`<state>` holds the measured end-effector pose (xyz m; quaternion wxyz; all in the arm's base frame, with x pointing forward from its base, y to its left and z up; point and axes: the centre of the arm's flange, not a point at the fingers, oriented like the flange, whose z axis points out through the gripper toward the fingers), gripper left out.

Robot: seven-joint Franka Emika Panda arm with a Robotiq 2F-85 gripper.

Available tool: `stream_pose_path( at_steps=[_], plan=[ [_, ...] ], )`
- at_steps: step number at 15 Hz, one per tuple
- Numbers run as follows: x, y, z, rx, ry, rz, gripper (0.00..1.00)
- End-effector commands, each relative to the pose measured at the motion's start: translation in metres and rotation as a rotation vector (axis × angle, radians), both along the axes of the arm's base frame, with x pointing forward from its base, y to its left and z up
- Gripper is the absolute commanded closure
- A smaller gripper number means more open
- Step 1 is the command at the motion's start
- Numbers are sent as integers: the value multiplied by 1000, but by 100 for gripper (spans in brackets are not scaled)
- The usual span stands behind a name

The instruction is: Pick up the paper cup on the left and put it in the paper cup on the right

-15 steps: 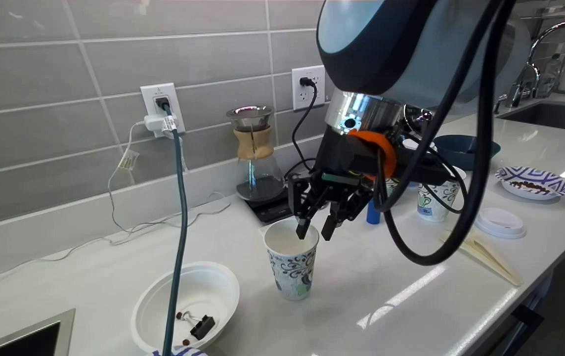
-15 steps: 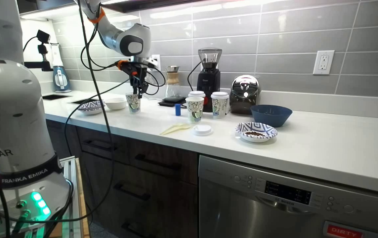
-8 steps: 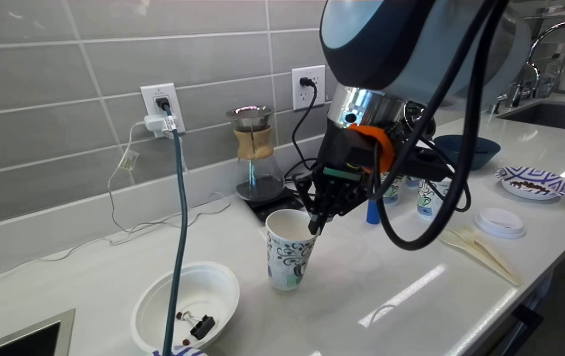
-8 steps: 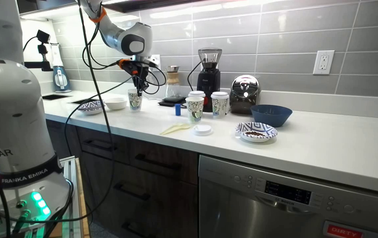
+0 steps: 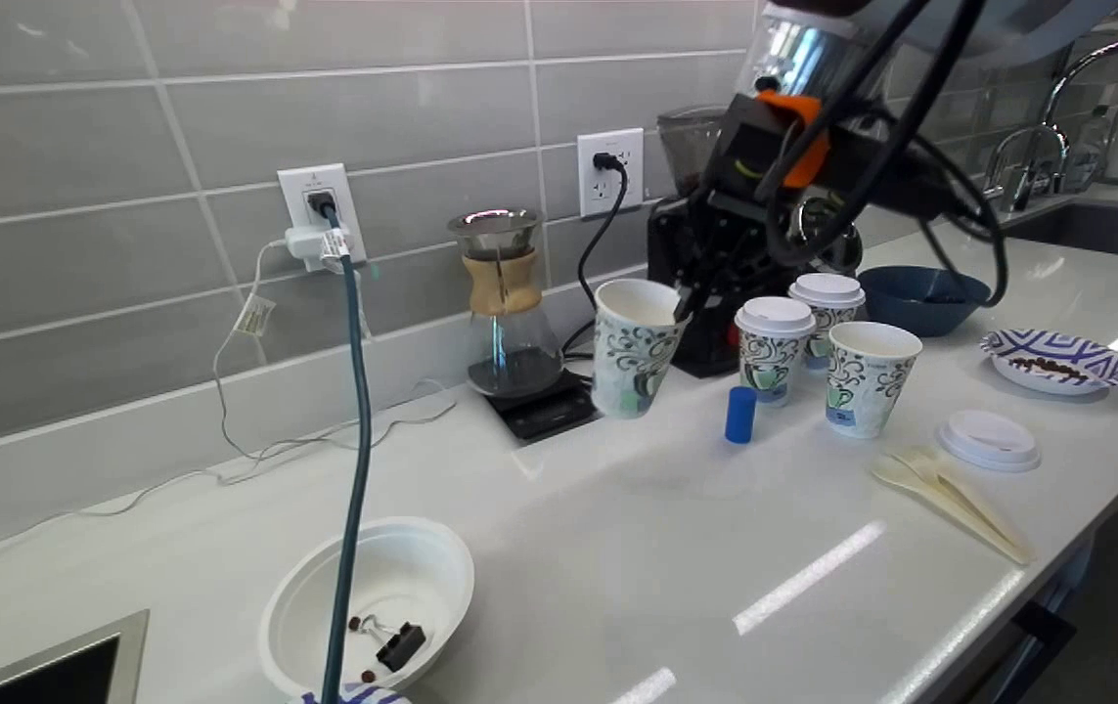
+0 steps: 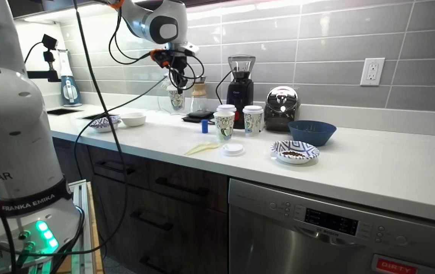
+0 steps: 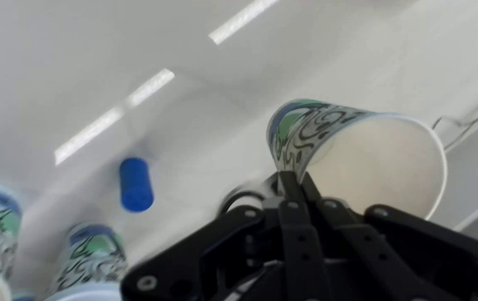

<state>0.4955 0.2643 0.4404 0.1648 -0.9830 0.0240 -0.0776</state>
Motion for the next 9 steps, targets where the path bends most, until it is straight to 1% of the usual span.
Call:
stream_pose_path(
  at_steps=[1, 4, 6, 9],
  plan=[
    [19, -50, 45, -61, -41, -193, 99],
    [33, -99, 62, -88, -97, -360, 99],
    [40, -125, 69, -108, -114, -468, 99],
    [42, -153, 71, -161, -127, -616, 99]
  ],
)
